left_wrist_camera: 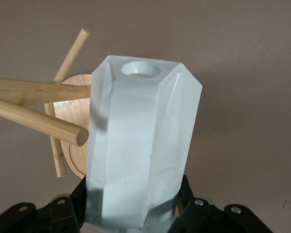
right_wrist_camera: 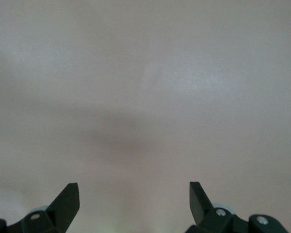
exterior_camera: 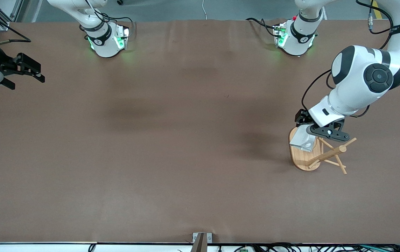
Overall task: Hang cup on rack
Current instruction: 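Lower the cup's handle onto a rack peg with the left gripper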
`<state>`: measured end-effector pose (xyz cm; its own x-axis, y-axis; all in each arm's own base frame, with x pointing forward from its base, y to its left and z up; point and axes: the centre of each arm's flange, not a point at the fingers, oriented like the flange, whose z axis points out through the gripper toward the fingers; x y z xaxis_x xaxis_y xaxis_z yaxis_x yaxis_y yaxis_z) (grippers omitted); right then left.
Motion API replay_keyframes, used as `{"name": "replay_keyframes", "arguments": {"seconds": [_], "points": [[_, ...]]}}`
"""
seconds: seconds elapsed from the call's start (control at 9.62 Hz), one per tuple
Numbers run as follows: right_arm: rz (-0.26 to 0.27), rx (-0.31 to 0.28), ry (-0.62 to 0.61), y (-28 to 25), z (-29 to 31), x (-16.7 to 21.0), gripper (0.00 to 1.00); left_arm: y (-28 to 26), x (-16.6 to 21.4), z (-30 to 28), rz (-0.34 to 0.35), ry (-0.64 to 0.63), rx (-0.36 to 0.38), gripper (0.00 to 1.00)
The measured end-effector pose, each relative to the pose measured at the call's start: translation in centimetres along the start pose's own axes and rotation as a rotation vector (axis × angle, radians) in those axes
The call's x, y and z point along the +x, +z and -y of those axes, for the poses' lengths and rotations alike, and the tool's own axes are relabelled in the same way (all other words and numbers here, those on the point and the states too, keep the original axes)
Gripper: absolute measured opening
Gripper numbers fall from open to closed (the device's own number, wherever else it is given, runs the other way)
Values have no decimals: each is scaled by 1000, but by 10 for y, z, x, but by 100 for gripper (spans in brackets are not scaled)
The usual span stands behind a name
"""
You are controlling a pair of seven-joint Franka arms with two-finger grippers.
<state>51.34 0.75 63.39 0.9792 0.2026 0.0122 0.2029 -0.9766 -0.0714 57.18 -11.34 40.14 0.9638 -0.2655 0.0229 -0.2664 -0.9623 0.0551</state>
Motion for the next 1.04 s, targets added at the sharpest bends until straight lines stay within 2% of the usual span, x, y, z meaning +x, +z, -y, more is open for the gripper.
{"name": "replay_keyframes", "arguments": {"seconds": [0.52,1.04], "points": [[-59,-21,64,-27,2,6,100,-1,-3,32,-2,25,1,72],[-45,-27,71,-19,-2,19,100,19,-3,72,13,21,-46,72]]}}
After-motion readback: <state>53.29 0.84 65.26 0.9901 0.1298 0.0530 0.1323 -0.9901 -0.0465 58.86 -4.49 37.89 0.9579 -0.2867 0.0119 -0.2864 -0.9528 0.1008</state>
